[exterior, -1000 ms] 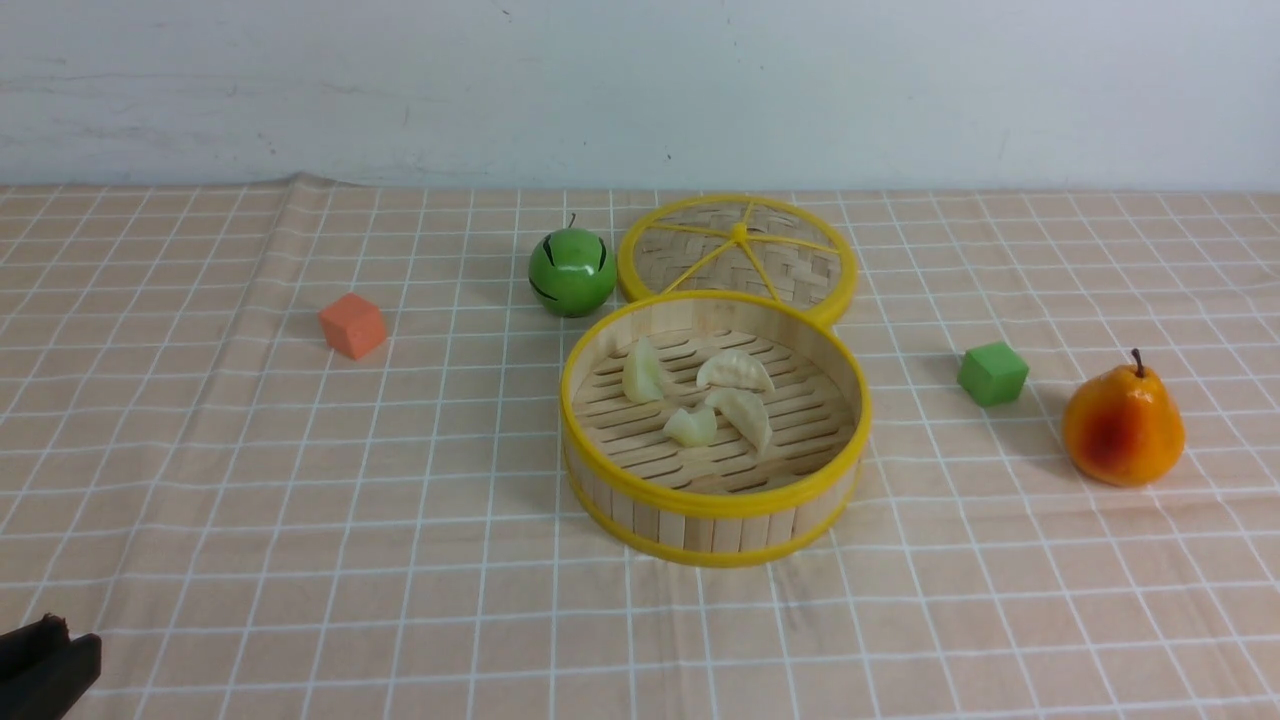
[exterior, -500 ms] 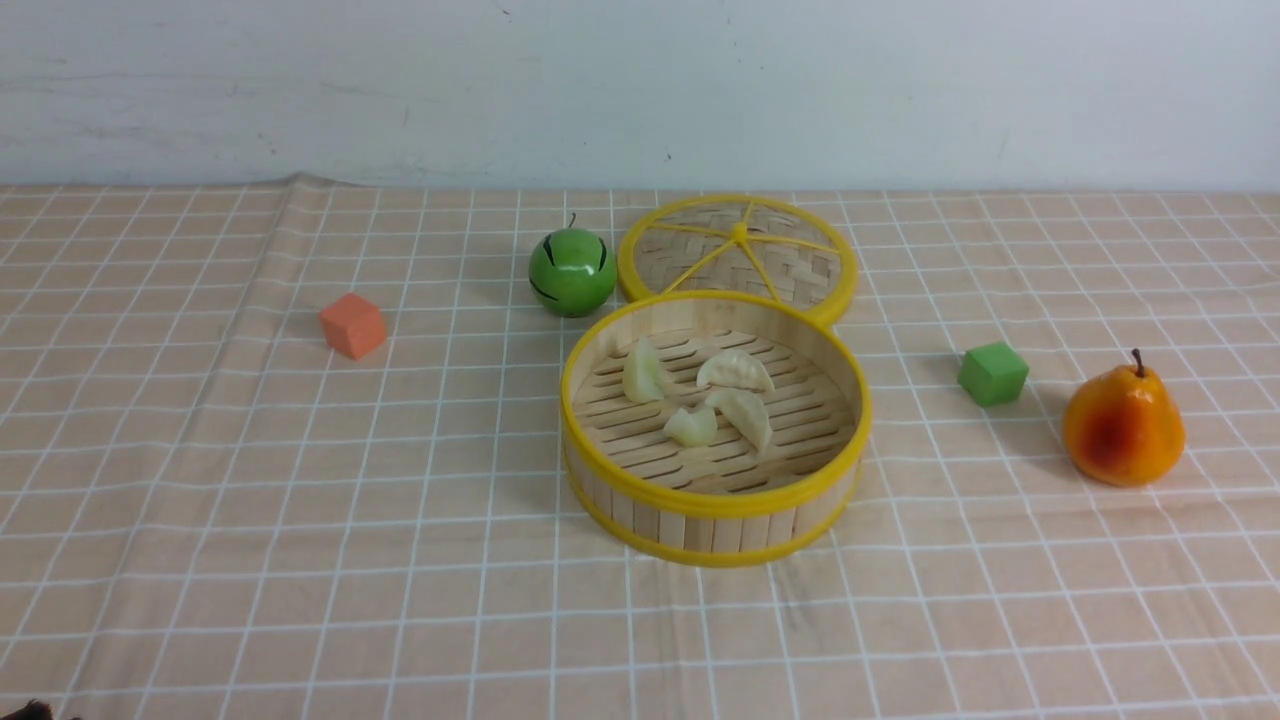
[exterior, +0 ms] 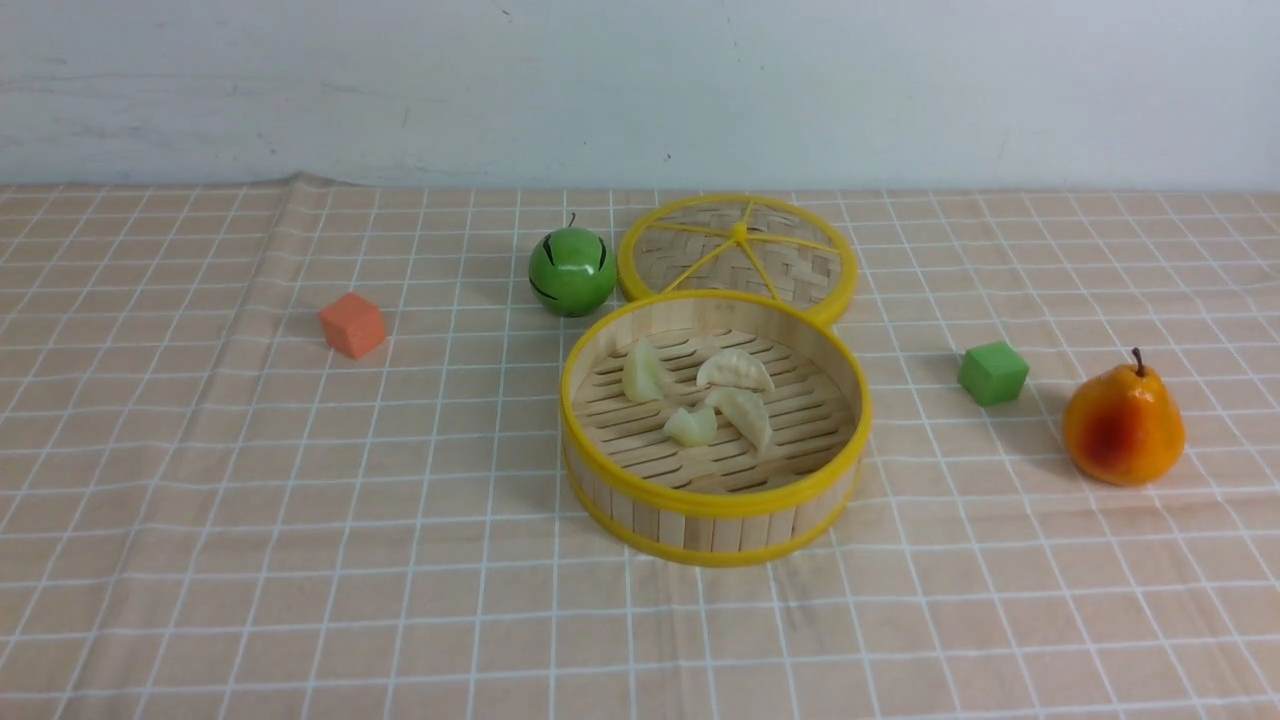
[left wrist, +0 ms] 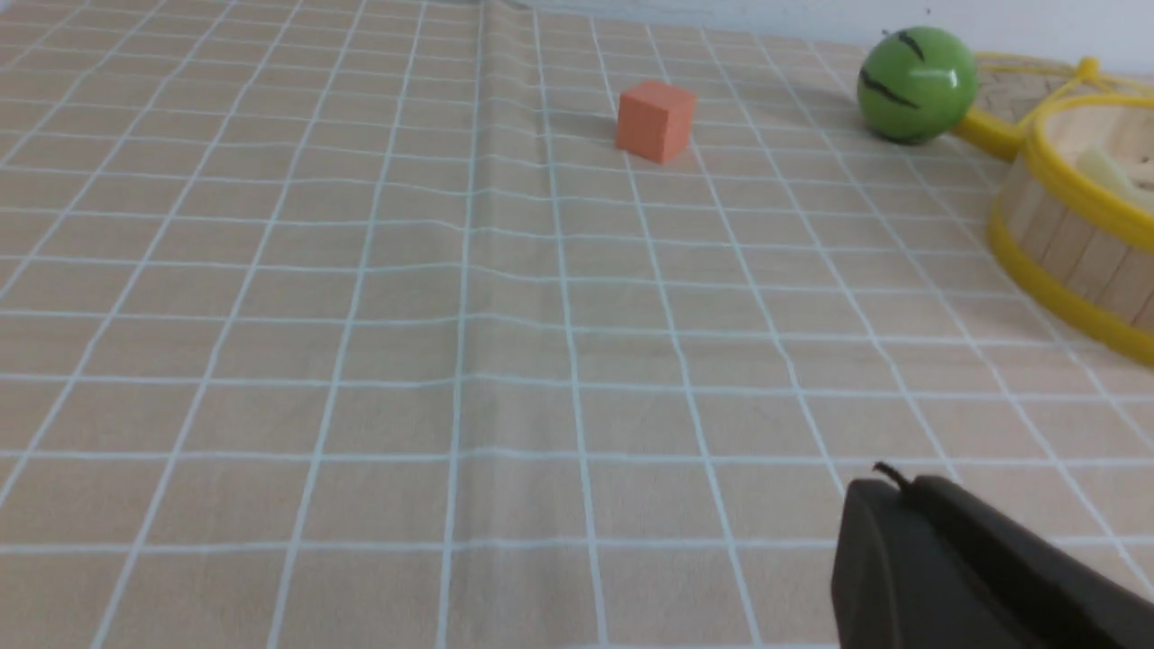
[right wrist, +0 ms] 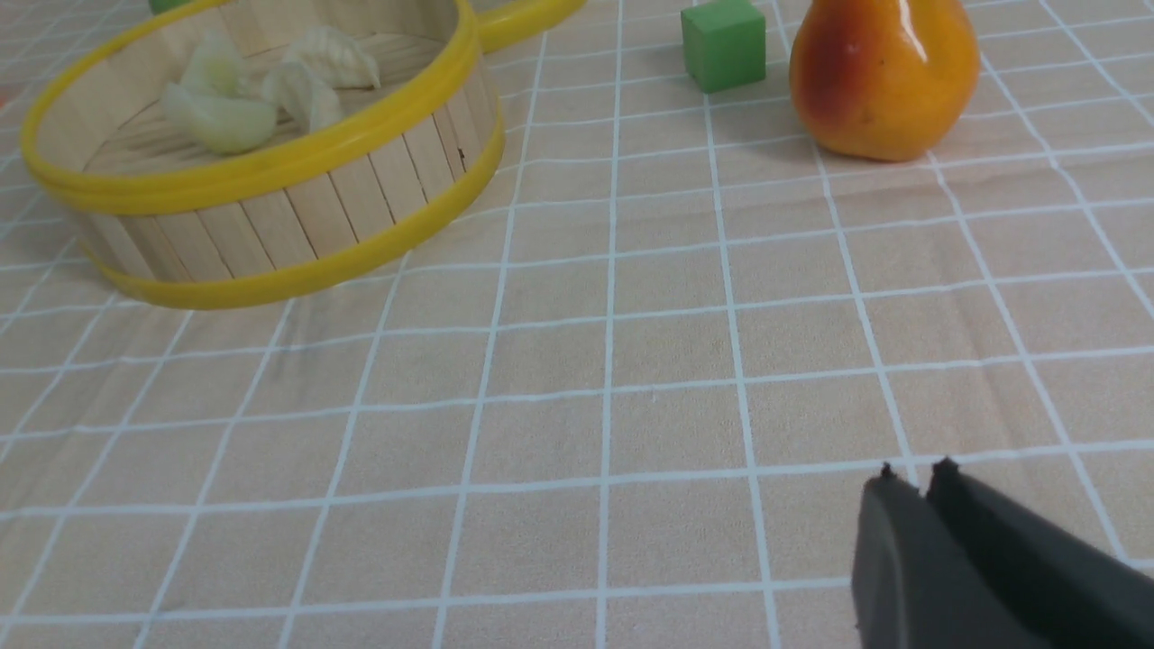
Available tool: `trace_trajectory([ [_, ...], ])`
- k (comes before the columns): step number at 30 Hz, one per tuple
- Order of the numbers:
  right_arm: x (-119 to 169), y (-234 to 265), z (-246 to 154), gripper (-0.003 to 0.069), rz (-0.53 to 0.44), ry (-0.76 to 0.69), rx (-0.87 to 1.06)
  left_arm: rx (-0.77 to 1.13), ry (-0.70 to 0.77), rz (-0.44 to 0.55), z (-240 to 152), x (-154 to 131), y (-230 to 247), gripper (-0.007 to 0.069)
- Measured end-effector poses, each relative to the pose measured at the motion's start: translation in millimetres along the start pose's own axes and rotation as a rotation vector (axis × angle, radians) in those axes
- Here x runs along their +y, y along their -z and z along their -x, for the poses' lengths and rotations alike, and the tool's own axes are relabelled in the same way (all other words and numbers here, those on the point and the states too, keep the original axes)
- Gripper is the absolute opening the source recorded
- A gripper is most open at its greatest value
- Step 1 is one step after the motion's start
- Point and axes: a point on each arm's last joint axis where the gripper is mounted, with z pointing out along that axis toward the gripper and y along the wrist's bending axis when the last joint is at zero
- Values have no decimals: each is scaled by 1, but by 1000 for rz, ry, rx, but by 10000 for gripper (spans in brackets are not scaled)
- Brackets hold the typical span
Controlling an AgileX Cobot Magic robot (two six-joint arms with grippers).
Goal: Put the dumplings into the steamer on the table with the brown tablecloth.
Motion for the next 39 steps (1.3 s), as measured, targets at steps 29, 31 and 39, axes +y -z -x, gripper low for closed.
trace_trajectory([
  [29,0,0,0,71,0,1,-1,91,-25,-9,-9,-1,0,-14],
  [31,0,0,0,71,0,1,-1,91,-25,-9,-9,-1,0,-14],
  [39,0,0,0,71,0,1,-1,91,-25,-9,-9,-1,0,-14],
])
